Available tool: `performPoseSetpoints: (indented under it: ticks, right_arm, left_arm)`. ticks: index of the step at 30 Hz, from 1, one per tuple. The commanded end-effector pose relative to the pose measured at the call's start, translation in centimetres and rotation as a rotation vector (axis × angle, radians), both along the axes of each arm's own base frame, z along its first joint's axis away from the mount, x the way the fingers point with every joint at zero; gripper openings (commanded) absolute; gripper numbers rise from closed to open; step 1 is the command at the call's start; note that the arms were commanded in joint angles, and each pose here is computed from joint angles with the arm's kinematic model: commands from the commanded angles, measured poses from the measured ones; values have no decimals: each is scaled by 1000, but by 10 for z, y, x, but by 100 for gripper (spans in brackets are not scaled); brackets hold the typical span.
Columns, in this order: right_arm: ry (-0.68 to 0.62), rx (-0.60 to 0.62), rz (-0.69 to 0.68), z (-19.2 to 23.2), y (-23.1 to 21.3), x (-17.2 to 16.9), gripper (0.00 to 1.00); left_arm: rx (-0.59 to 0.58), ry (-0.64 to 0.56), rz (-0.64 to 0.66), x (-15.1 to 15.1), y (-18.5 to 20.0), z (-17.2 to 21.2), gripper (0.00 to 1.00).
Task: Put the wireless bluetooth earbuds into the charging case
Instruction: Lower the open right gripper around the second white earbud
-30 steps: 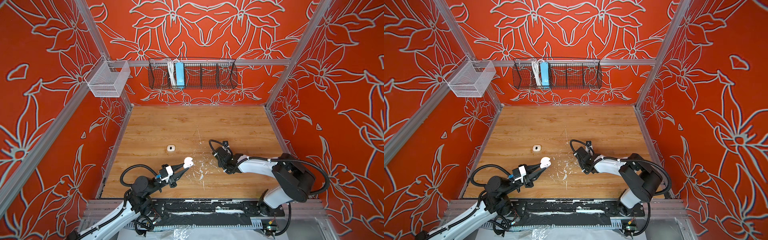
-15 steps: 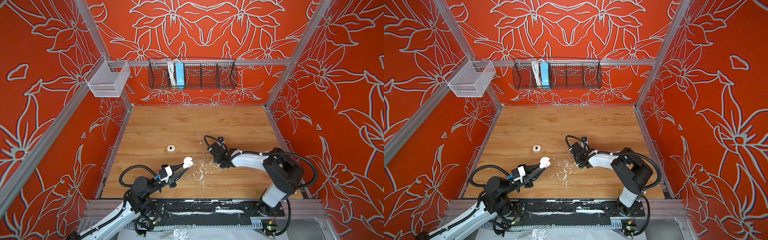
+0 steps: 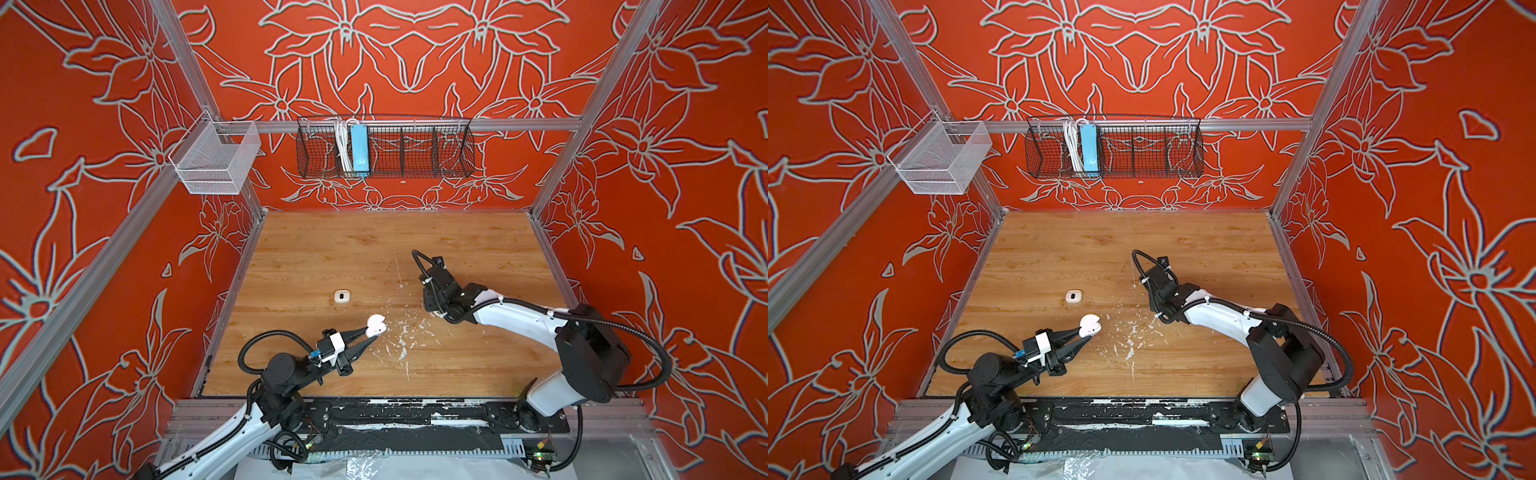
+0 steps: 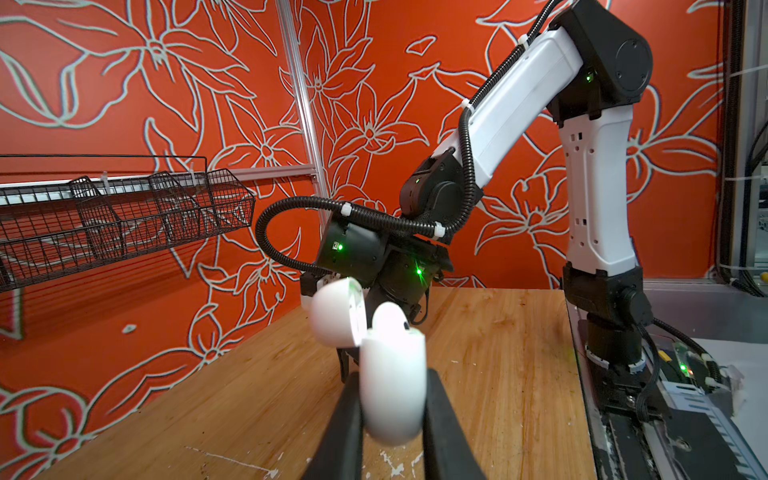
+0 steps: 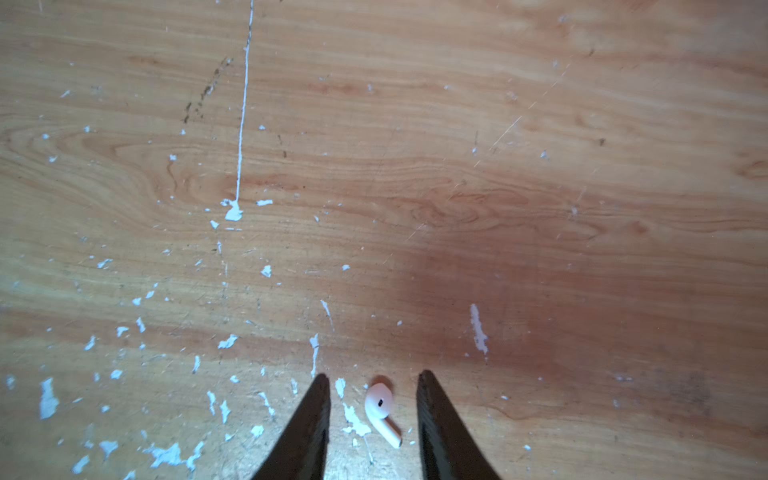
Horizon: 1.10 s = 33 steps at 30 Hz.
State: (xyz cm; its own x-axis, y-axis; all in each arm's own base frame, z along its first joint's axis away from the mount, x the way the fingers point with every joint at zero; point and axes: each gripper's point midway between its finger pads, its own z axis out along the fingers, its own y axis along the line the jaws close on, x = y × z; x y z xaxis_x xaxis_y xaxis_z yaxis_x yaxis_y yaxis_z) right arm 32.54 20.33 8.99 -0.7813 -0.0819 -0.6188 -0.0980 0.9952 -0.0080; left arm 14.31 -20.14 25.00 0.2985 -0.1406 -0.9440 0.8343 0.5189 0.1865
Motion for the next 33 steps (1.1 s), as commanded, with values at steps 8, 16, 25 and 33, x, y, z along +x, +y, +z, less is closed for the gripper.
performPoseSetpoints:
  ticks: [8, 16, 25, 33]
  right_arm:
    - [125, -4, 111, -23, 2, -23, 53]
    - [159, -53, 82, -45, -9, -27, 52]
    - [181, -111, 66, -59, -18, -29, 51]
    - [194, -128, 23, -68, -28, -23, 45]
  left_arm:
    - [-19, -33, -10, -5, 1, 11, 0]
    - [-21, -34, -9, -5, 2, 11, 0]
    - [-22, -38, -4, -5, 2, 11, 0]
    - [-22, -38, -5, -5, 2, 12, 0]
